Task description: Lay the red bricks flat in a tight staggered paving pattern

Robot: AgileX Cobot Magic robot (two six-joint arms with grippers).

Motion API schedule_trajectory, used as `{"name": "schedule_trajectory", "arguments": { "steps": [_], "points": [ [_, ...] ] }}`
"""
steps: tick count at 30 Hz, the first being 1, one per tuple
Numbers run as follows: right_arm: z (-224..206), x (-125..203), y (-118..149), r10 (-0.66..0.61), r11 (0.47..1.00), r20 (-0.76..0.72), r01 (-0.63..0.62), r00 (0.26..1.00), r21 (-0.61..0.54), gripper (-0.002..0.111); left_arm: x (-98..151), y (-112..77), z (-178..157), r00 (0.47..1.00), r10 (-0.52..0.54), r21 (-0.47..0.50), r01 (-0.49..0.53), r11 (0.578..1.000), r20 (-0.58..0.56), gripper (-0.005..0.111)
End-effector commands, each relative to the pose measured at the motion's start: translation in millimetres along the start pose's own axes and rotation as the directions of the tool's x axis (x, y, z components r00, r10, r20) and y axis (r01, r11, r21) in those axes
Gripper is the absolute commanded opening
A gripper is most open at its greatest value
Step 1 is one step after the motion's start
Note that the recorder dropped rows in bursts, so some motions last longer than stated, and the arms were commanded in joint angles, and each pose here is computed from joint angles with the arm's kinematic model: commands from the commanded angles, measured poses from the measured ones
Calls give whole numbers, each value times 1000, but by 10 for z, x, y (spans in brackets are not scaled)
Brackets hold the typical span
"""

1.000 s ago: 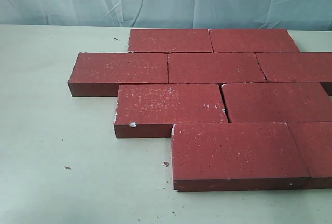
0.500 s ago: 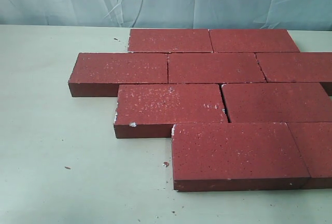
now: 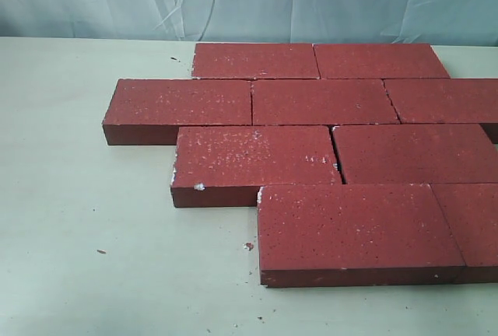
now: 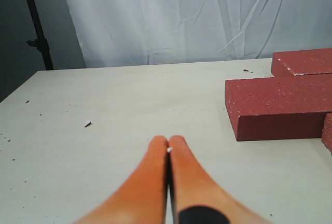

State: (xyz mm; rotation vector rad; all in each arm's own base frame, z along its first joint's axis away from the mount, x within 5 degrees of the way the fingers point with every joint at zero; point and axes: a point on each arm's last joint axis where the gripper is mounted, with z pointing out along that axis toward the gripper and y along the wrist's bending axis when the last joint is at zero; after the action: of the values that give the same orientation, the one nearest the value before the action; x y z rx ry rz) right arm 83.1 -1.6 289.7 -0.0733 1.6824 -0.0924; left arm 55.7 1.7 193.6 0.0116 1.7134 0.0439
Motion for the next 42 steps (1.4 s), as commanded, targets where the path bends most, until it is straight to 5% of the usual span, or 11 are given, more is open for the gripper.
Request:
{"name": "schedule_trajectory", "arguments": {
  "steps": [1,9,42],
  "points": [
    [-84,211,18,-16,1000,46,15,999,9,-1,11,0,0,1000,-2,-1,2,1000,2,0],
    [-160,528,51,-16,1000,62,15,998,11,-1,7,0,0,1000,-2,-1,2,1000,6,0],
    [-165,974,114,112,994,-11,-112,994,-14,-1,7,0,0,1000,-2,-1,2,1000,6,0]
  ]
}}
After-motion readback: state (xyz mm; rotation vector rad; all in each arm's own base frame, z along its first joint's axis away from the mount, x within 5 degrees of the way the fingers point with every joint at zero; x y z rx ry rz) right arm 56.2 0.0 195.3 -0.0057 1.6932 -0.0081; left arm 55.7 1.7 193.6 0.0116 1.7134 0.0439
